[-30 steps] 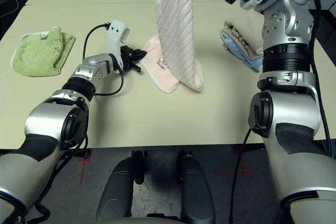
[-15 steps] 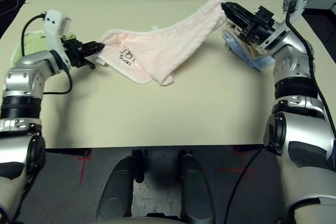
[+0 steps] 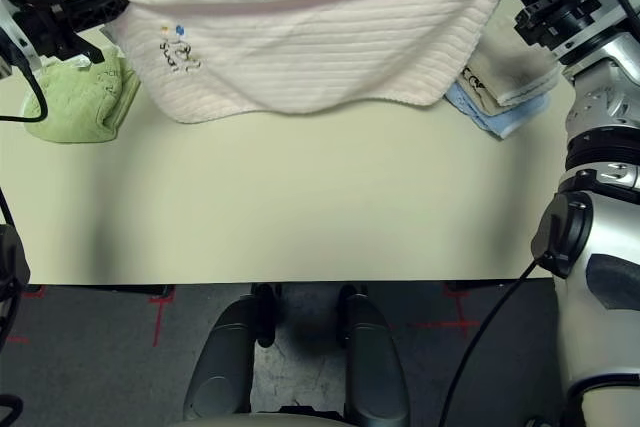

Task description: Fold the towel and set it aside.

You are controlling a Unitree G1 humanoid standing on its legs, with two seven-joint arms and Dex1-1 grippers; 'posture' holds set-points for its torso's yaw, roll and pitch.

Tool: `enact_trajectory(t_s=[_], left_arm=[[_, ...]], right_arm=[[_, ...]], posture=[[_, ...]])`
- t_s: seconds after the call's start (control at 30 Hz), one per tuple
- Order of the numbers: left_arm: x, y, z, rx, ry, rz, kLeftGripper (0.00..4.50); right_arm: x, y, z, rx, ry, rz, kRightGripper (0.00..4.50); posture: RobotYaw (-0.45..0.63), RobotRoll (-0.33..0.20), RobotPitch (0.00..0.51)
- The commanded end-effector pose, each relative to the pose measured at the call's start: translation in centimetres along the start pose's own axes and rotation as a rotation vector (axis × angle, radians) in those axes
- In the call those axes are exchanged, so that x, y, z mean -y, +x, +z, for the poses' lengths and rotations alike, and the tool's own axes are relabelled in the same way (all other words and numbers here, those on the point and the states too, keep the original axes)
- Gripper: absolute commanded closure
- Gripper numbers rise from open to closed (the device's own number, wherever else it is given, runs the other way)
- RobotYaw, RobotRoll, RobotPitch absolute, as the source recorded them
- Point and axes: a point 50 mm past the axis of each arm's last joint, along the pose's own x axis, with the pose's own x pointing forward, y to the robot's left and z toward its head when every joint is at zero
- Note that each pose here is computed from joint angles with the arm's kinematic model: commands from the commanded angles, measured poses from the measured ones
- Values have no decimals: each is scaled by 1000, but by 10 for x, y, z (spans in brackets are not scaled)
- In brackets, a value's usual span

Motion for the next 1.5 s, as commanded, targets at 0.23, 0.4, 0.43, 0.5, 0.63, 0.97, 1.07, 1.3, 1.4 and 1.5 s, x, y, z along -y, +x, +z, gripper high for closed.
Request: enact_trajectory(t_s=[0.23, 0.4, 0.43, 0.5, 0.63, 0.97, 1.07, 1.3, 1.4, 1.5], left_arm=[[-14, 45, -4, 49, 38, 200, 4481], [-17, 48, 22, 189, 90, 245, 4481], [-18, 46, 25, 212, 101, 250, 4481], [-20, 42, 26, 237, 119, 259, 4481], [-17, 31, 9, 172, 115, 129, 4481], [24, -32, -52, -250, 37, -310, 4481], [32, -47, -55, -331, 8, -405, 4481], [30, -66, -63, -432, -6, -474, 4481], [31, -70, -66, -454, -22, -495, 4481], [34, -73, -69, -468, -32, -528, 4481]], right_arm=[[-15, 38, -2, 8, -31, -127, 4500], [-12, 43, 23, 143, -65, -155, 4500], [-12, 43, 27, 175, -59, -145, 4500], [-12, 41, 31, 216, -40, -99, 4500], [-18, 32, 19, 169, -28, 66, 4500], [-31, -26, -26, -176, -1, 444, 4500], [-29, -50, -37, -305, 1, 502, 4500], [-22, -85, -48, -510, -35, 585, 4500], [-20, -100, -51, -593, -27, 627, 4500], [-20, -107, -50, -626, -8, 655, 4500]], posture=[[54, 0, 300], [53, 0, 297], [51, 0, 297], [51, 0, 296], [48, 0, 302], [45, 0, 314], [51, 0, 312], [56, 0, 312], [56, 0, 312], [55, 0, 313]])
